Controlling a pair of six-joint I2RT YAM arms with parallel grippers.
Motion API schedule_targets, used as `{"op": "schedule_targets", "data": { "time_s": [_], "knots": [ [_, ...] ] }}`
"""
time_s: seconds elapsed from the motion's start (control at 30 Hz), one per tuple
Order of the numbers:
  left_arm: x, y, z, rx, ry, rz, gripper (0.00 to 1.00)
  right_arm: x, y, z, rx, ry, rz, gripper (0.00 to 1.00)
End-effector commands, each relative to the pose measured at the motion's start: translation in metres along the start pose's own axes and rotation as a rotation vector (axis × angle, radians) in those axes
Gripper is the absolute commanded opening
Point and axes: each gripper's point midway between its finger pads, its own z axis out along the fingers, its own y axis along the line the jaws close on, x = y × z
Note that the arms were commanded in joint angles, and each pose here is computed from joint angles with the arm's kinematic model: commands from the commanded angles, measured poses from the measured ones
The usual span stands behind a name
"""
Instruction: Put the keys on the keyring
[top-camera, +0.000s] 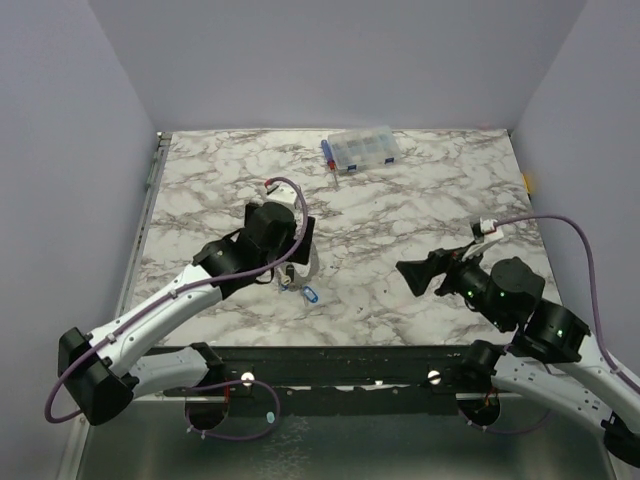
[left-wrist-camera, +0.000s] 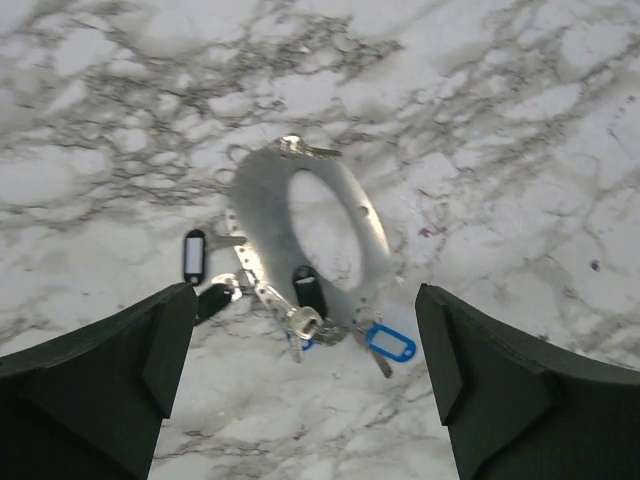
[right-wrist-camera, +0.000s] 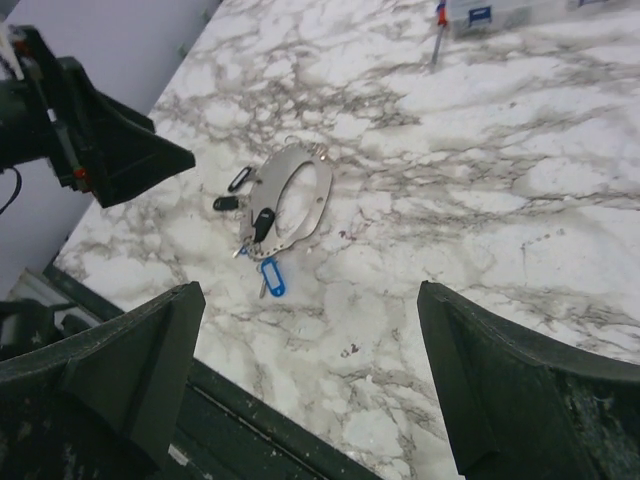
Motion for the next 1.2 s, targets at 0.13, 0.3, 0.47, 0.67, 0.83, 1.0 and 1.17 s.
{"op": "schedule_targets", "data": {
  "time_s": [0.13,0.3,0.47,0.67,0.83,1.0,1.17],
  "knots": [
    [-0.068,0.107,-0.054,-0.546,-0.452,-0.049,0.99,-0.049,-0.061,-0.040,0.334,-0.214,0.091,1.00],
    [-0.065,0.120,-0.075,-0.466,-0.616,-0.071,0.95,-0.060,-0.095,-0.080,0.476,-0.320,0.221,1.00],
    [-0.062,0.133,-0.096,-0.489,-0.683,-0.102,0.94,-0.067,-0.115,-0.112,0.522,-0.415,0.305,1.00],
    [-0.058,0.146,-0.112,-0.527,-0.732,-0.154,0.94,-0.077,-0.117,-0.124,0.510,-0.467,0.298,1.00],
    [-0.057,0.144,-0.107,-0.516,-0.722,-0.139,0.93,-0.075,-0.121,-0.122,0.543,-0.457,0.277,1.00],
    [-0.059,0.142,-0.106,-0.491,-0.725,-0.143,0.93,-0.074,-0.120,-0.120,0.541,-0.452,0.275,1.00],
    [-0.060,0.141,-0.106,-0.472,-0.731,-0.143,0.92,-0.076,-0.114,-0.120,0.500,-0.434,0.237,1.00]
  ]
}}
